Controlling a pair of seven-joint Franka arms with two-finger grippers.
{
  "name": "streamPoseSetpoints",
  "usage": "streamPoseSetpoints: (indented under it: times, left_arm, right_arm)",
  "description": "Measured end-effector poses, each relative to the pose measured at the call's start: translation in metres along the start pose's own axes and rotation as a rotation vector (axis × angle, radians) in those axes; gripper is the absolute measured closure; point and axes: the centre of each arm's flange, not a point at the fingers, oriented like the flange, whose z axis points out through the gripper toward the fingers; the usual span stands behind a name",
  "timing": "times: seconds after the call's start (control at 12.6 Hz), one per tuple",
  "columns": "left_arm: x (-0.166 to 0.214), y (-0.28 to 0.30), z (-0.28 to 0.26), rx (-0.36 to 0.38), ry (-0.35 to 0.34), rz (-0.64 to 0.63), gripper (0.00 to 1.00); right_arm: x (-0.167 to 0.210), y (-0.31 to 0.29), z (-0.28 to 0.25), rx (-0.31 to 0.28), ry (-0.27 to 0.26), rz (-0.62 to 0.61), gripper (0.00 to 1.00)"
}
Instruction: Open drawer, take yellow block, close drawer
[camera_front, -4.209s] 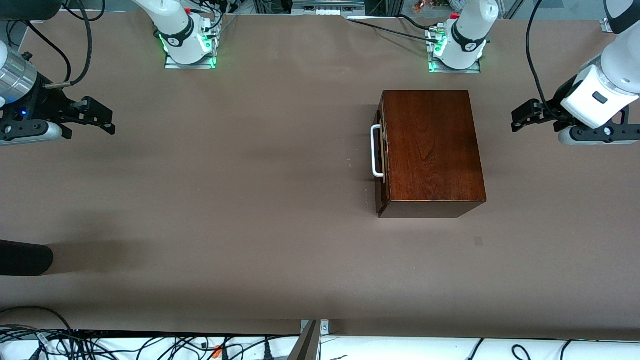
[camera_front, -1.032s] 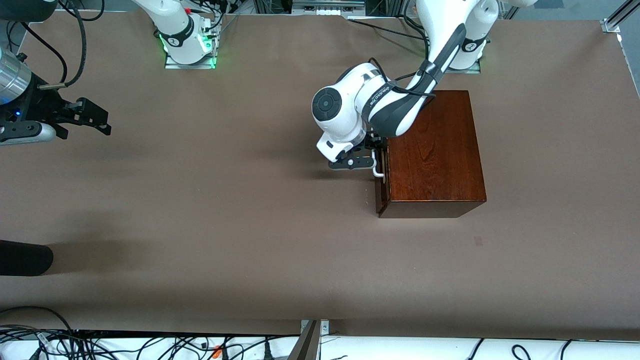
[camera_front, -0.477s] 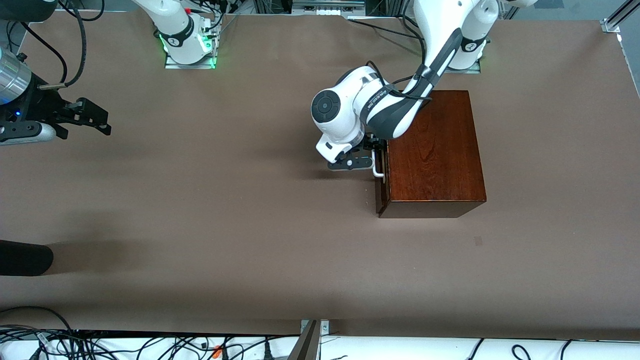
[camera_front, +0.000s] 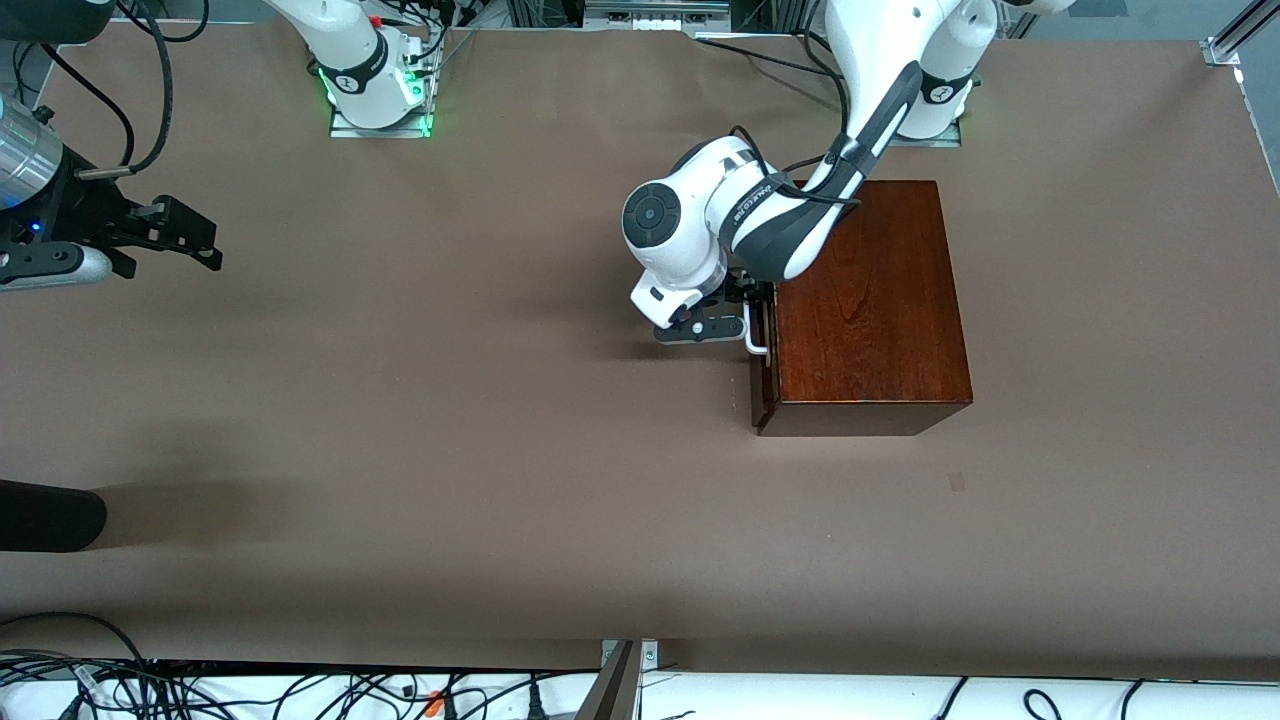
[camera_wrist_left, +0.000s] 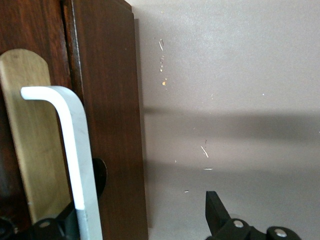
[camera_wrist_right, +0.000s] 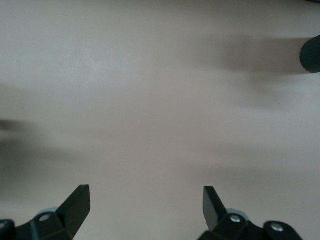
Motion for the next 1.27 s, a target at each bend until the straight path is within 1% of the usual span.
streamPoseSetpoints:
  times: [0.24, 0.4, 0.71, 0.95, 1.27]
  left_arm:
    - [0.0, 0.003, -0.002, -0.016, 0.012, -0.009, 0.0]
    - [-0.004, 0.011, -0.007, -0.047, 0.028, -0.03, 0.0]
    - [-0.008, 0.019, -0.016, -0.095, 0.02, -0.045, 0.0]
    - [-0.014, 0.031, -0.025, -0.134, 0.039, -0.049, 0.0]
    - [-0.018, 0.039, -0.029, -0.172, 0.04, -0.058, 0.0]
  right_arm:
    - [0.0, 0.0, 0.001, 0.0, -0.001, 0.0, 0.0]
    - [0.0, 0.0, 0.001, 0.0, -0.002, 0.0, 0.0]
    - [0.0, 0.001, 0.001, 0.0, -0.002, 0.001, 0.0]
    - [0.0, 0.001, 0.001, 0.0, -0.002, 0.003, 0.0]
    - [0.0, 0.002, 0.001, 0.0, -0.002, 0.004, 0.0]
